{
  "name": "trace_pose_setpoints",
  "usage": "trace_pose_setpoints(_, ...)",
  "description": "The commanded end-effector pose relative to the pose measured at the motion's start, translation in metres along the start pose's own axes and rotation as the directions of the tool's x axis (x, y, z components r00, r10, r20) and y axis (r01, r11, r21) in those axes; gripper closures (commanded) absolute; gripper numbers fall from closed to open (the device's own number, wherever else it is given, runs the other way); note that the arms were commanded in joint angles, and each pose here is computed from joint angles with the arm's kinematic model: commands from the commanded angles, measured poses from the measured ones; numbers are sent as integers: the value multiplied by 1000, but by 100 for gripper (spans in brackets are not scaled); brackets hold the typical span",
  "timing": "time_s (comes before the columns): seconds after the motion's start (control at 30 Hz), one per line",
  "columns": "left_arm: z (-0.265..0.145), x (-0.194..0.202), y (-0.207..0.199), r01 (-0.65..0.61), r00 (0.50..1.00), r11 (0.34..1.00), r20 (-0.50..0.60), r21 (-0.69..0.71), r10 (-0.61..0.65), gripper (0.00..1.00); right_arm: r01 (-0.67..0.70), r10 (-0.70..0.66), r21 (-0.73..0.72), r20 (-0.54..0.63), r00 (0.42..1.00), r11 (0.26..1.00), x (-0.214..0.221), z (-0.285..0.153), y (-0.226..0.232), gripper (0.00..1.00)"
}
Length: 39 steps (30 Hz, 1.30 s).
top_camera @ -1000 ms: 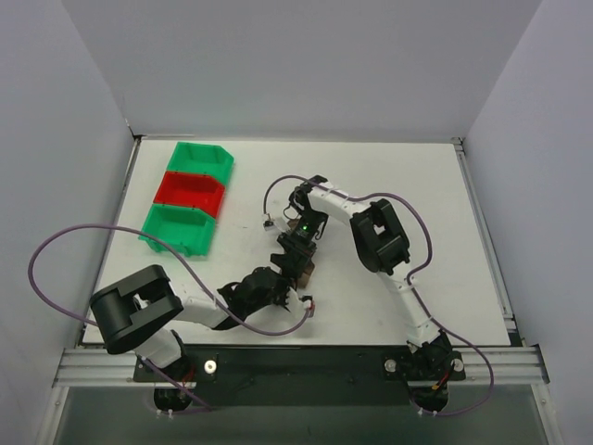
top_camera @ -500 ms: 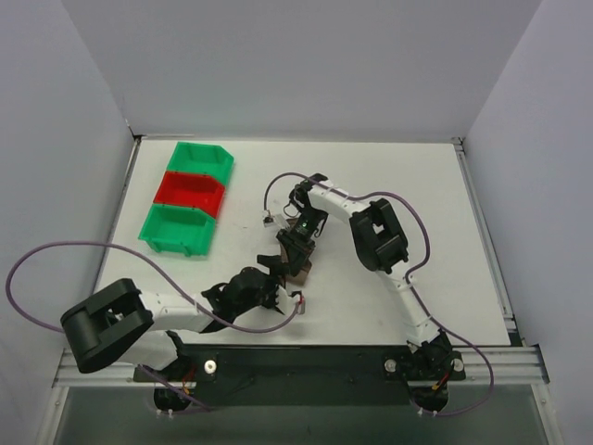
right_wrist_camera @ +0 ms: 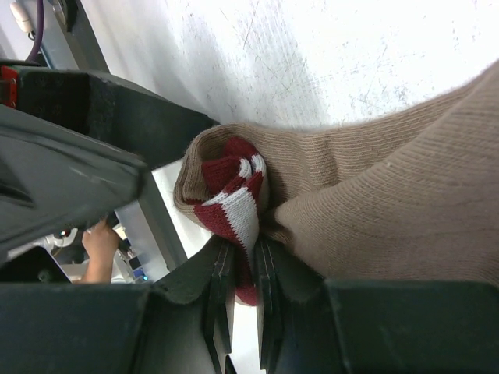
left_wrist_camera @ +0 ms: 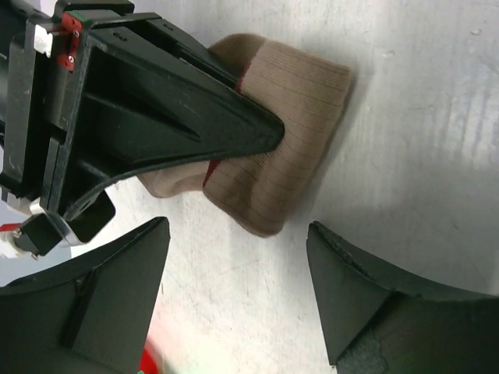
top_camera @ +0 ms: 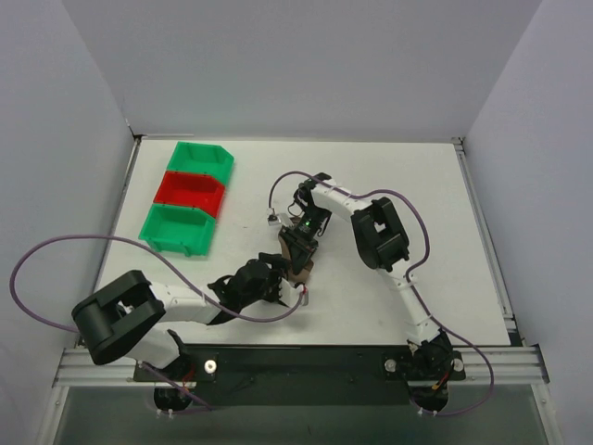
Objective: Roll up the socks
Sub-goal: Roll the sock at the center of the board.
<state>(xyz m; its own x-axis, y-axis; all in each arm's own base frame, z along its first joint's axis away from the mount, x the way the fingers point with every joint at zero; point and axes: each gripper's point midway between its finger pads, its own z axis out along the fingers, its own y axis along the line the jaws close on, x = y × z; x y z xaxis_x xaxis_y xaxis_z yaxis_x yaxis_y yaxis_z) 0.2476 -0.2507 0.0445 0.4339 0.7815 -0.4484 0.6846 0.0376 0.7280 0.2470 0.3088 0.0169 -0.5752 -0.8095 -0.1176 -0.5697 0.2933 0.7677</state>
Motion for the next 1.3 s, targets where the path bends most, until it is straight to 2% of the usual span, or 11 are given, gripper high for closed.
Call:
trace_pose_setpoints(0.0,12,13,-20,-15,998,995,-53,100,21,20,-5,6,28,-31,999,1000,7,-3,-4,98)
trace_pose_setpoints(0.07,17,12,-18,-19,998,994,-59,107,26,22,-5,5,25,-34,999,1000,8,-3,-3,98)
trace_pose_setpoints(0.27,23,14,-24,-25,996,987,-84,159,38,44,7,-6,30,-31,999,1000,8,-5,-1,98)
trace_pose_setpoints(0.37,23,16,-29,-25,994,982,-95,189,43,51,8,-7,31,-33,999,999,8,-5,-1,98)
trace_pose_setpoints(0.47,22,16,-29,-22,995,980,-94,196,41,51,9,-8,33,-35,999,999,9,-5,-2,98)
trace_pose_setpoints(0.6,20,11,-27,-16,997,983,-70,185,29,31,12,-11,37,-37,999,999,9,-5,-2,98)
trace_pose_setpoints(0.7,18,7,-29,-19,999,980,-46,196,29,23,15,-14,40,-38,999,999,9,-6,-2,98)
trace_pose_setpoints(0.9,21,12,-34,-72,995,973,-57,220,87,23,16,-15,36,-38,999,999,10,-5,-2,98)
trace_pose_setpoints(1.1,27,17,-43,-107,988,960,-76,259,131,43,22,-21,35,-46,999,999,12,-4,-2,98)
trace_pose_setpoints(1.23,27,17,-48,-115,987,956,-76,270,140,51,24,-22,39,-42,999,999,11,-6,-2,98)
trace_pose_setpoints(1.27,28,16,-47,-118,987,957,-73,266,142,67,23,-21,40,-44,999,999,11,-5,-3,98)
